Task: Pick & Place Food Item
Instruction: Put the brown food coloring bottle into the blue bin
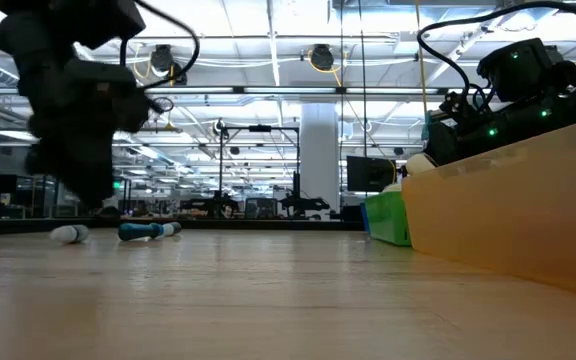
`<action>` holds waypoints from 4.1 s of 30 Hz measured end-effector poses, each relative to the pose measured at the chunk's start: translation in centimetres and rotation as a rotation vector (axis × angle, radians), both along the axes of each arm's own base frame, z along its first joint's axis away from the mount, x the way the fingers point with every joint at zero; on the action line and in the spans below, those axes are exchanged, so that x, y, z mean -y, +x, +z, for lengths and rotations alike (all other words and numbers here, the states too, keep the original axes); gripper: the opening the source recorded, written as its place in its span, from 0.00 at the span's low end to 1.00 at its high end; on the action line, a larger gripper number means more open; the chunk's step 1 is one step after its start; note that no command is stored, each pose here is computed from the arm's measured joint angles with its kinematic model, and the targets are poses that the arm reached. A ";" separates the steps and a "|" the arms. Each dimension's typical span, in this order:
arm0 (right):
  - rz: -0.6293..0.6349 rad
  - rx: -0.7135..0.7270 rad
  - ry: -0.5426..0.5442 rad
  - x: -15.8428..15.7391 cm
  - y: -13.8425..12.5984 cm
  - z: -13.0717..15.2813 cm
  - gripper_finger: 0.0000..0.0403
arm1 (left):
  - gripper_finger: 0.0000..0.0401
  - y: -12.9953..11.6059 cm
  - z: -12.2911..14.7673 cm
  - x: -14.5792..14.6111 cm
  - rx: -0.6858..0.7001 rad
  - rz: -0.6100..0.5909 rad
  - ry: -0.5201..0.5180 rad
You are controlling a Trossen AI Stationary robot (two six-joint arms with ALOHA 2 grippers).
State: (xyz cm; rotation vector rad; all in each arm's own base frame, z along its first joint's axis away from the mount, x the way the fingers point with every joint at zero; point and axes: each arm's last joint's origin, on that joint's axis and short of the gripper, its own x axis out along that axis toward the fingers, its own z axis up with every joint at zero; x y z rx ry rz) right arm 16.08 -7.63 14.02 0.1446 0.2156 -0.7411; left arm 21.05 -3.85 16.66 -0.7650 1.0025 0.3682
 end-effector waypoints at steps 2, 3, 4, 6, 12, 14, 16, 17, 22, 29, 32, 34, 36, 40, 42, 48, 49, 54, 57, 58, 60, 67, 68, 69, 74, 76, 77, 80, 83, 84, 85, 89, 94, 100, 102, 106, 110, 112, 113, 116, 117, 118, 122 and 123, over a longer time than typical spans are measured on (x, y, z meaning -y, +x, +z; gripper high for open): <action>0.000 0.000 0.000 0.0 0.0 0.0 0.48 | 0.36 -0.4 -0.2 0.0 -0.071 0.115 -0.088; 0.000 0.000 0.000 0.0 0.0 0.0 0.48 | 0.36 -0.7 -0.3 0.0 -0.100 0.163 -0.113; 0.000 0.000 0.000 0.0 0.0 0.0 0.48 | 0.36 -0.9 -0.4 -0.1 -0.127 0.208 -0.129; 0.000 0.000 0.000 0.0 0.0 0.0 0.48 | 0.36 -1.2 -0.6 -0.1 -0.173 0.289 -0.155; 0.000 0.000 0.000 0.0 0.0 0.0 0.48 | 0.36 -1.5 -0.6 -0.3 -0.195 0.380 -0.165; 0.001 0.001 0.000 0.0 0.0 0.0 0.48 | 0.36 -1.5 -0.6 -0.3 -0.188 0.399 -0.151; 0.000 0.001 0.000 0.0 0.0 0.0 0.48 | 0.36 -1.5 -0.7 -0.4 -0.188 0.424 -0.140; 0.000 0.001 0.000 0.0 0.0 0.0 0.48 | 0.36 -1.5 -0.8 -0.4 -0.196 0.426 -0.134; 0.000 0.003 0.002 0.0 0.0 0.0 0.48 | 0.36 -1.6 -1.7 -0.3 -0.286 0.424 -0.130; 0.000 0.006 0.005 0.0 0.0 0.0 0.48 | 0.36 -1.0 -3.3 -0.2 -0.363 0.465 -0.125; 0.000 0.006 0.005 0.0 0.0 0.0 0.48 | 0.36 -0.9 -3.5 -0.2 -0.367 0.492 -0.122; 0.000 0.006 0.005 0.0 0.0 0.0 0.48 | 0.36 -0.9 -3.5 -0.2 -0.362 0.499 -0.116; 0.001 0.006 0.006 0.0 0.0 0.0 0.48 | 0.36 -1.0 -3.5 -0.2 -0.358 0.458 -0.098; 0.000 0.006 0.006 0.0 0.0 0.0 0.48 | 0.36 -1.0 -3.4 -0.2 -0.343 0.356 -0.051; 0.000 0.006 0.006 0.0 0.0 0.0 0.48 | 0.36 -1.0 -3.4 -0.3 -0.340 0.322 -0.028; 0.001 0.006 0.006 0.0 0.0 0.0 0.48 | 0.36 -1.2 -3.5 -0.4 -0.367 0.213 0.042; 0.001 0.006 0.006 0.0 0.0 0.0 0.48 | 0.36 -1.4 -3.5 -0.4 -0.377 0.235 0.045; 0.001 0.006 0.006 0.0 0.0 0.0 0.48 | 0.36 -1.5 -3.5 -0.6 -0.376 0.183 0.128; 0.001 0.006 0.006 0.0 0.0 0.0 0.48 | 0.36 -1.4 -3.5 -0.6 -0.367 0.114 0.167; 0.001 0.006 0.006 0.0 0.0 0.0 0.48 | 0.36 -1.4 -3.5 -0.6 -0.368 0.100 0.173; 0.001 0.006 0.006 0.0 0.0 0.0 0.48 | 0.36 -1.4 -3.5 -0.6 -0.370 0.063 0.190; 0.001 0.006 0.006 0.0 0.0 0.0 0.48 | 0.36 -1.4 -3.5 -0.7 -0.374 -0.091 0.272; 0.001 0.006 0.006 0.0 0.0 0.0 0.48 | 0.36 -1.4 -3.5 -0.8 -0.374 -0.116 0.301; 0.001 0.006 0.006 0.0 0.0 0.0 0.48 | 0.36 -1.4 -3.5 -0.8 -0.374 -0.137 0.325; 0.001 0.006 0.006 0.0 0.0 0.0 0.48 | 0.36 -1.4 -3.5 -1.1 -0.376 -0.177 0.427; 0.001 0.006 0.006 0.0 0.0 0.0 0.48 | 0.36 -1.4 -3.5 -1.1 -0.381 -0.222 0.459; 0.001 0.005 0.006 0.0 0.0 0.0 0.48 | 0.36 -1.4 -3.5 -1.1 -0.382 -0.255 0.474; 0.001 0.005 0.006 0.0 0.0 0.0 0.48 | 0.36 -1.1 -3.4 -1.1 -0.359 -0.330 0.504; 0.001 0.005 0.006 0.0 0.0 0.0 0.48 | 0.36 -0.7 -3.4 -1.0 -0.326 -0.366 0.503; 0.001 0.005 0.006 0.0 0.0 0.0 0.48 | 0.36 -0.7 -3.4 -1.0 -0.316 -0.351 0.488; 0.001 0.004 0.007 0.0 0.0 0.0 0.48 | 0.36 -0.6 -3.4 -1.0 -0.306 -0.322 0.468; 0.001 -0.002 0.009 0.0 0.0 -0.1 0.48 | 0.36 -0.5 -2.5 -0.9 -0.264 -0.167 0.368; 0.002 -0.006 0.004 0.0 0.0 -0.1 0.48 | 0.36 0.0 -1.5 -0.7 -0.204 -0.175 0.319; 0.002 -0.006 0.004 0.0 0.0 -0.1 0.48 | 0.36 0.7 -1.0 -0.2 -0.135 -0.433 0.436; 0.003 -0.006 0.004 0.0 0.0 -0.1 0.48 | 0.36 0.6 -1.0 -0.2 -0.145 -0.511 0.474; 0.003 -0.006 0.004 0.0 0.0 -0.1 0.48 | 0.36 0.6 -1.0 -0.3 -0.157 -0.653 0.572; 0.003 -0.006 0.004 0.0 0.0 -0.1 0.48 | 0.36 0.7 -1.0 -0.6 -0.166 -0.688 0.599; 0.003 -0.006 0.004 0.0 0.0 -0.1 0.48 | 0.36 0.6 -1.2 -0.9 -0.173 -0.684 0.601; 0.003 -0.006 0.004 0.0 0.0 -0.1 0.48 | 0.36 0.5 -1.3 -1.1 -0.179 -0.679 0.600; 0.003 -0.006 0.004 0.0 0.0 -0.1 0.48 | 0.36 0.2 -1.9 -1.6 -0.196 -0.661 0.592; 0.004 -0.006 0.004 0.0 0.0 -0.1 0.48 | 0.36 0.0 -2.2 -1.7 -0.199 -0.657 0.584; 0.003 -0.006 0.004 0.0 0.0 -0.1 0.48 | 0.36 -0.1 -2.4 -1.9 -0.202 -0.654 0.577; 0.003 -0.006 0.004 0.0 0.0 -0.1 0.48 | 0.36 -0.3 -3.1 -2.1 -0.175 -0.649 0.553; 0.003 -0.006 0.004 0.0 0.0 -0.1 0.48 | 0.36 -0.3 -3.1 -2.1 -0.157 -0.643 0.555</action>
